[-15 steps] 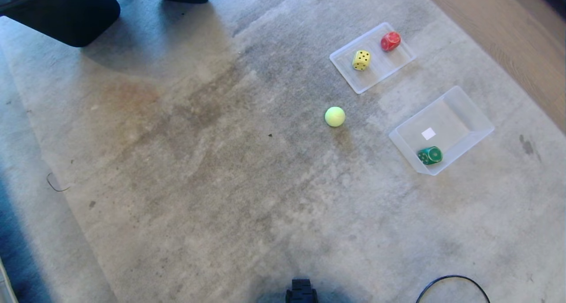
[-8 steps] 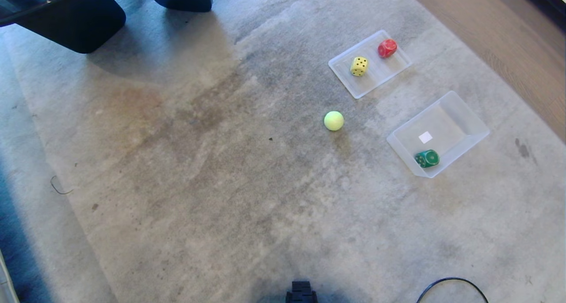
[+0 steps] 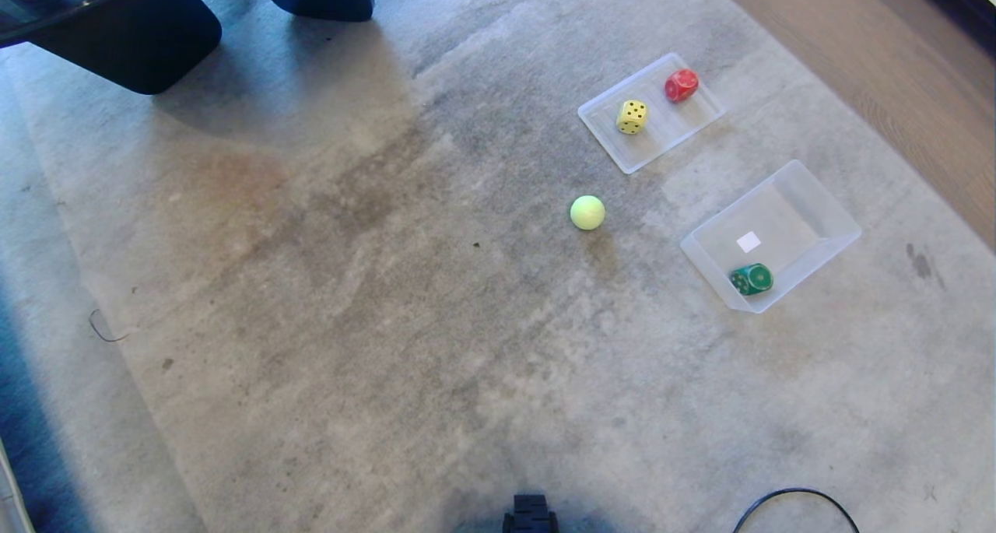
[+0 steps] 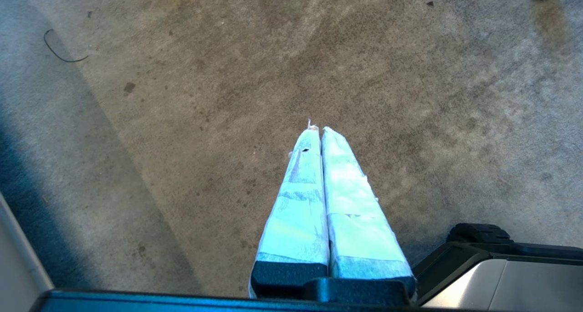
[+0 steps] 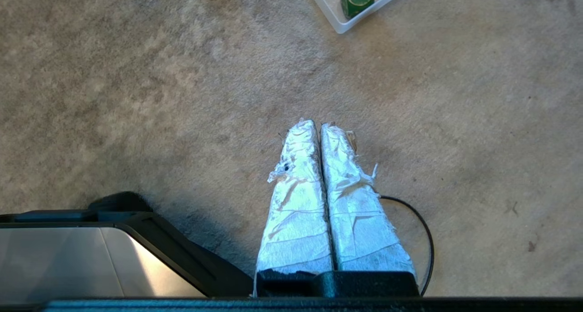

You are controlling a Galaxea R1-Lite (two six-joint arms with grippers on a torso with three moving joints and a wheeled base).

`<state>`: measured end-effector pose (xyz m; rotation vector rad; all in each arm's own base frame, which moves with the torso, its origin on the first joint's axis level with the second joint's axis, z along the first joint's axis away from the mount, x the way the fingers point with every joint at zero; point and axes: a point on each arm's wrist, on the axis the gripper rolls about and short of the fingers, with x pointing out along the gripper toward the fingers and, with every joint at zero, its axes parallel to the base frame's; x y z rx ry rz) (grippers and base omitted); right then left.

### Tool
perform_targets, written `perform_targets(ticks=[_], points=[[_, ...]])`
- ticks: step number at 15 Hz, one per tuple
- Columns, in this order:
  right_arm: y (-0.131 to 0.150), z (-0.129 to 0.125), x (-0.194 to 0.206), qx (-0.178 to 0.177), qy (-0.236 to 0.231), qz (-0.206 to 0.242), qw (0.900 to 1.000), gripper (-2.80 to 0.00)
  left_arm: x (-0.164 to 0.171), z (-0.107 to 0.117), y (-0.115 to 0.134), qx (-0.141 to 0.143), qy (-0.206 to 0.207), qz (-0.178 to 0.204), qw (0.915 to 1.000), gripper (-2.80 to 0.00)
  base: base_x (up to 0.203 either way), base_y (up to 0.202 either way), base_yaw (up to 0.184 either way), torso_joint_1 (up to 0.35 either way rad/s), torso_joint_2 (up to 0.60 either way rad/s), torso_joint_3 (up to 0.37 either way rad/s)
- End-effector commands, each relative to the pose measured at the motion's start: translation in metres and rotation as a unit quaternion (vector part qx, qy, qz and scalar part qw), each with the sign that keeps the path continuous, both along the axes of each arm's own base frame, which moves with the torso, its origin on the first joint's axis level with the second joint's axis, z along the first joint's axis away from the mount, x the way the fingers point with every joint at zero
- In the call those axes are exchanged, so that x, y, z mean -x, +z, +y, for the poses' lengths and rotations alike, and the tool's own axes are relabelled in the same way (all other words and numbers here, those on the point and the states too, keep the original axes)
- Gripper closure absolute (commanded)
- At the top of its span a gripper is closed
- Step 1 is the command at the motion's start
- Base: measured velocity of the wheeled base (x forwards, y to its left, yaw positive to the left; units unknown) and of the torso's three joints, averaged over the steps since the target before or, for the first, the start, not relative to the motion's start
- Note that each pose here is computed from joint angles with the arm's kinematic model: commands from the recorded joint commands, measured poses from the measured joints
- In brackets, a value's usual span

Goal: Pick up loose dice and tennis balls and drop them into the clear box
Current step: Pick up the ball on the floor

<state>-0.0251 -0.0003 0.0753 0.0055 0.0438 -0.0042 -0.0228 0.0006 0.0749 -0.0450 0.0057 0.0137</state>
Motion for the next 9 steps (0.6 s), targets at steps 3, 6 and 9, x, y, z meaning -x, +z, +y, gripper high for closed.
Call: perform_targets(ticks=[3,6,9], points=[[0.0003,0.0000,0.0001,-0.002,-0.001,0.000,1.000,0.00,0.0000,0.0000,0.0000,-0.001,0.000,0.000,1.0000,0.00,0.000,0.000,0.000,0.000,0.00,0.000],[0.0003,-0.0001,0.0001,-0.002,0.000,0.000,1.000,0.00,0.0000,0.0000,0.0000,0.000,0.000,0.000,1.0000,0.00,0.002,-0.011,0.093,0.002,0.00,0.003],[-0.0001,0.0000,-0.0001,-0.001,0.001,0.000,1.000,0.00,0.0000,0.0000,0.0000,0.002,0.001,0.000,1.0000,0.00,0.002,-0.007,0.165,0.002,0.00,0.006]])
